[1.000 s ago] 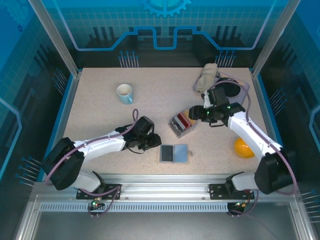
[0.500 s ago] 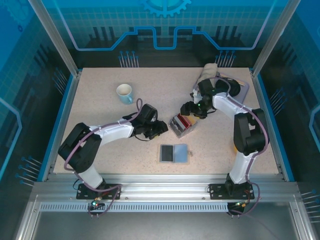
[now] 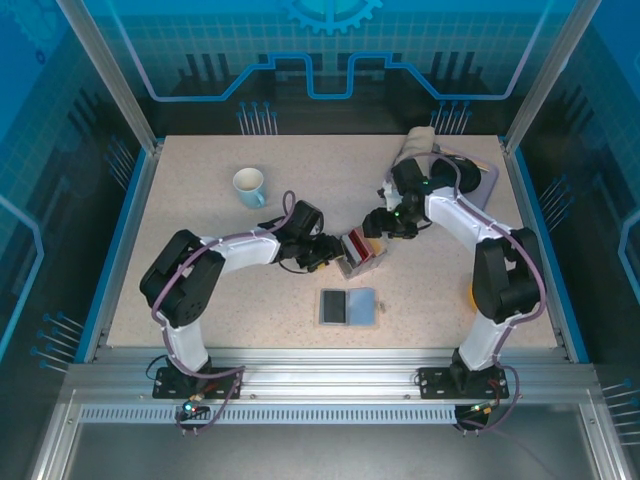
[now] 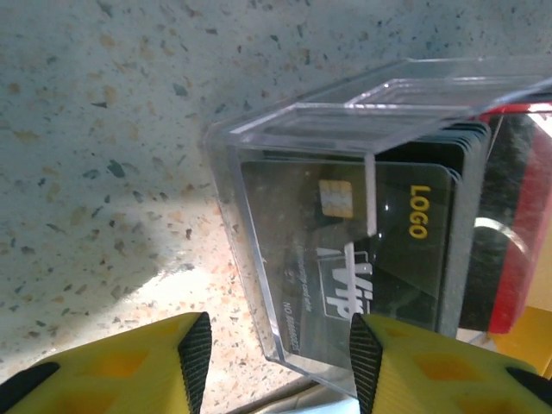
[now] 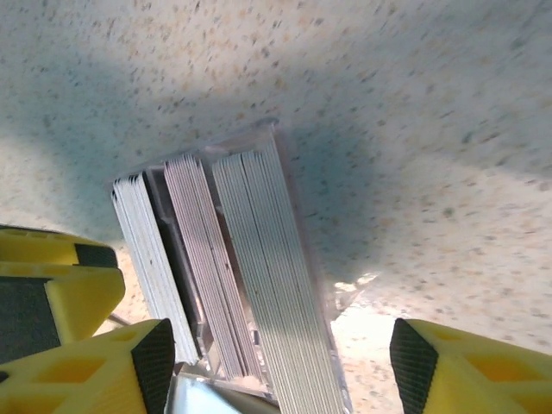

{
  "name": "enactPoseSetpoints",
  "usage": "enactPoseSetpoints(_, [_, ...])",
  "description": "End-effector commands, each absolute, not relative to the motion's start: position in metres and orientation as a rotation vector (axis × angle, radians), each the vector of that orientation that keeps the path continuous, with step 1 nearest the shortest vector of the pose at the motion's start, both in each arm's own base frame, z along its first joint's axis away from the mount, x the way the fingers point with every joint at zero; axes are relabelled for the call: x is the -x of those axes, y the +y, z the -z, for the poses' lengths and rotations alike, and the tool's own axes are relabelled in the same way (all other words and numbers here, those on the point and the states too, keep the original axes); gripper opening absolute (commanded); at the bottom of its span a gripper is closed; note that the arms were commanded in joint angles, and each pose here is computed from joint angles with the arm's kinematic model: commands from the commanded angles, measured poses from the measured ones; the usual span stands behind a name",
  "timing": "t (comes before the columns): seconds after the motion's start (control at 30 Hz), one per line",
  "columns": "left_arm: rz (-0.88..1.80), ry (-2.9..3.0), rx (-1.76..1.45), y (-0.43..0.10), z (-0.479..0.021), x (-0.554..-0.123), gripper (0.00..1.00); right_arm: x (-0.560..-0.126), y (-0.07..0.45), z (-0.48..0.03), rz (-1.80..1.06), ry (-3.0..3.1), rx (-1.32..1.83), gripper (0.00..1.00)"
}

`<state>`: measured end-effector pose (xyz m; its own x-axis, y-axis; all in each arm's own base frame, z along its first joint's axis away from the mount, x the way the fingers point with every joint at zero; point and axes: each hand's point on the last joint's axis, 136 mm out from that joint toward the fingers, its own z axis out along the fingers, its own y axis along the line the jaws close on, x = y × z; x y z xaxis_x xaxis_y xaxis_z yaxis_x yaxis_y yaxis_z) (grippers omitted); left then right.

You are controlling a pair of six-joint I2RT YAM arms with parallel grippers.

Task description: Put the credit cards into the card holder

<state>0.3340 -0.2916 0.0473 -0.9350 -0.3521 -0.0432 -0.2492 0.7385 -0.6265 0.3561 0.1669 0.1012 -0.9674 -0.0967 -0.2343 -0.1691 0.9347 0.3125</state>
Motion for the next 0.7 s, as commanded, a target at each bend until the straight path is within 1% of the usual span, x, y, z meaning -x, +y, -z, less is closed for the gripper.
enactPoseSetpoints(0.0, [1.006,2.778,0.507,-0.298,-0.050,-0.342,0.47,-0.357,0.151,-0.118,-0.181,2.836,0.344,0.67])
enactPoseSetpoints(0.2, [0.972,2.809,0.539,-0.295,-0.036,-0.341,0.44,-0.358,0.156,-0.116,-0.024,2.823,0.461,0.62])
enactPoseSetpoints(0.4, [0.960,2.823,0.545,-0.293,-0.029,-0.338,0.42,-0.357,0.164,-0.105,0.035,2.837,0.540,0.60])
enactPoseSetpoints(0.67, [0.950,2.838,0.553,-0.291,-0.023,-0.334,0.41,-0.363,0.161,-0.092,0.106,2.853,0.558,0.59])
